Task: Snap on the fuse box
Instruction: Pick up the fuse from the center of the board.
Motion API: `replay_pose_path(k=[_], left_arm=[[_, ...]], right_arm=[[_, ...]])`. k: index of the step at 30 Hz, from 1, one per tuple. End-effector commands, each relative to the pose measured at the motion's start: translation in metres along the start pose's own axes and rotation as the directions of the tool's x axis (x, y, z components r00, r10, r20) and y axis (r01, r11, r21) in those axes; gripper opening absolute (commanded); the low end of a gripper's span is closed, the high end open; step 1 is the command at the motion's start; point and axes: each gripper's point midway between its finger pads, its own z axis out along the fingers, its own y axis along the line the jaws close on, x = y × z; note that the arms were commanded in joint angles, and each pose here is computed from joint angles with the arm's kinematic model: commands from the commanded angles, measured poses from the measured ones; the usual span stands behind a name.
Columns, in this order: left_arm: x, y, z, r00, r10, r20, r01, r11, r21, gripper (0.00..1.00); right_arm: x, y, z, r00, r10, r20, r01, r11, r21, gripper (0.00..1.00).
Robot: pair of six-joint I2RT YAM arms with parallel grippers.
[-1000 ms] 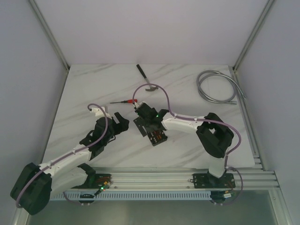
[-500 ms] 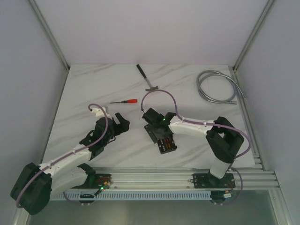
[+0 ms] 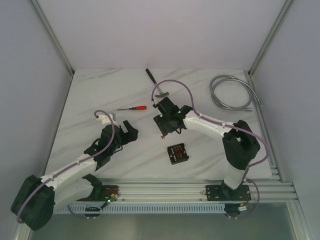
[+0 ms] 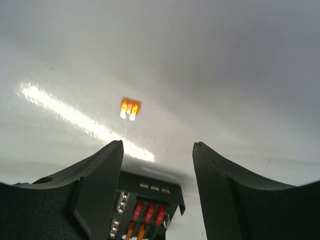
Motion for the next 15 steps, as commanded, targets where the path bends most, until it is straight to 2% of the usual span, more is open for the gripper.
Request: replay_pose_path(k=[1,8,15], left_arm=[[-0.012,0.003,-0.003,1.000,-0.003,0.027,0.003,1.000,-0.023,1.00],[-0.011,0.008,0.000,1.000,-0.012,0.019,0.012,0.999,-0.043,1.00],[-0.012,0.010,0.000,1.000,-0.011,0.022,0.012,0.999,-0.049,1.00]], right_arm=[[-0.012,0.014,0.013,0.999,0.029,-0.013,-0.030,0.998,-0.050,0.65],[-0.008,0.018,0.030,0.989,0.105,-0.106,-0.107,0.994,-0.017,0.64],[-0.003,0.017,0.045,0.976,0.111,-0.187,-0.106,0.994,0.035,0.60]])
